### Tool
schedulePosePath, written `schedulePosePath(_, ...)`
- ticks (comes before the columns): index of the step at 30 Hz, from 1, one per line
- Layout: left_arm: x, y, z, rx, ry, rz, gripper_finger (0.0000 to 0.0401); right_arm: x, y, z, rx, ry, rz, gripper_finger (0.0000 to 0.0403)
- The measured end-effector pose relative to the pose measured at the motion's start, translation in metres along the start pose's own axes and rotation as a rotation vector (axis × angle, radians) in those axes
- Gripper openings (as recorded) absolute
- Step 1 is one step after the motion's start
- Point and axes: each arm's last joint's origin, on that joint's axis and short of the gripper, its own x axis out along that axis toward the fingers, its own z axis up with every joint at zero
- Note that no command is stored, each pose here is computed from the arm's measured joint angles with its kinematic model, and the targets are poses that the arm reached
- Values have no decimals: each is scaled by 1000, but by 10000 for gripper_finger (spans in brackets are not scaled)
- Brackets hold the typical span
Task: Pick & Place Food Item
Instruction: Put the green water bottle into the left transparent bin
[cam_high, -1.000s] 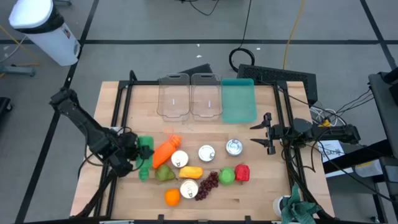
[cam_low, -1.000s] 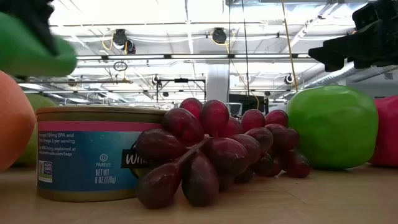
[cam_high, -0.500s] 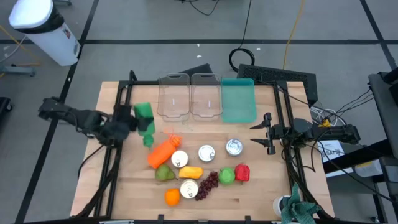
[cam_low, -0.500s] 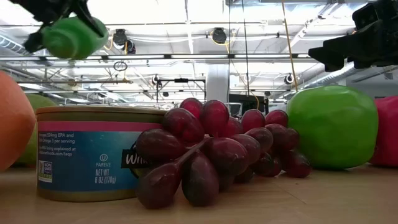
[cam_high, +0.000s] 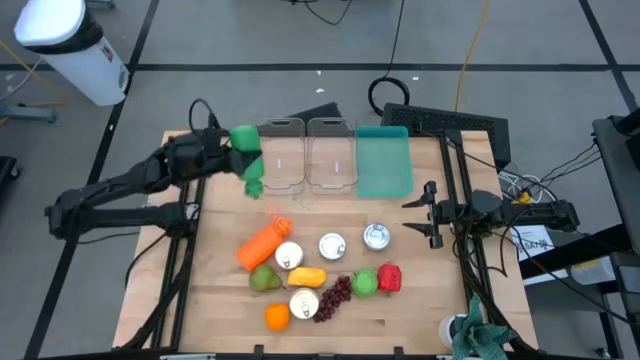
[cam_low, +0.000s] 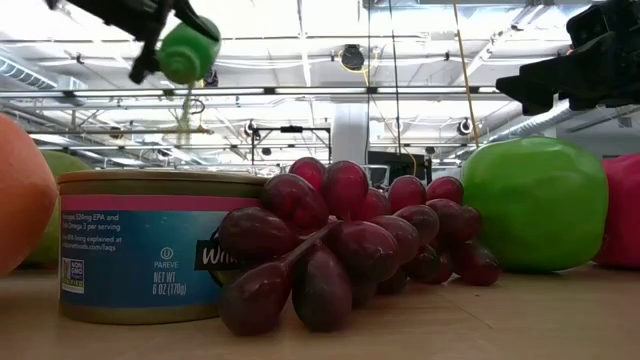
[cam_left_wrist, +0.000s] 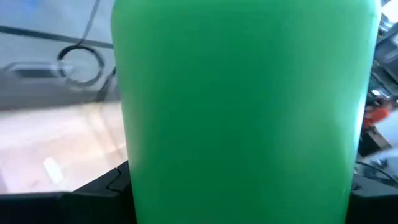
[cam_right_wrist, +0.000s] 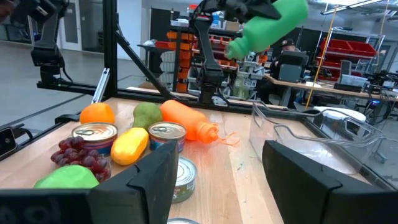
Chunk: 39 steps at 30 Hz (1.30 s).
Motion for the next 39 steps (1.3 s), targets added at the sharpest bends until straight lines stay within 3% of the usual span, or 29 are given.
schedulePosePath(7,28,16,21,116,-26,-43,285,0,0,0,0,0,0,219)
schedulePosePath(12,46,29,46,97,-20,33,285,0,0,0,0,-1,-1,219)
schedulePosePath(18,80,31,72,156,154,168,285,0,0,0,0,0,0,219)
schedulePosePath(22,110,44,69,156,228,319,285,0,0,0,0,0,0,219)
schedulePosePath(28,144,71,55,117,301,456,285,0,0,0,0,0,0,219)
schedulePosePath(33,156,90,43,60,385,538,285,0,0,0,0,0,0,219)
schedulePosePath(39,158,100,36,78,402,672,285,0,0,0,0,0,0,219)
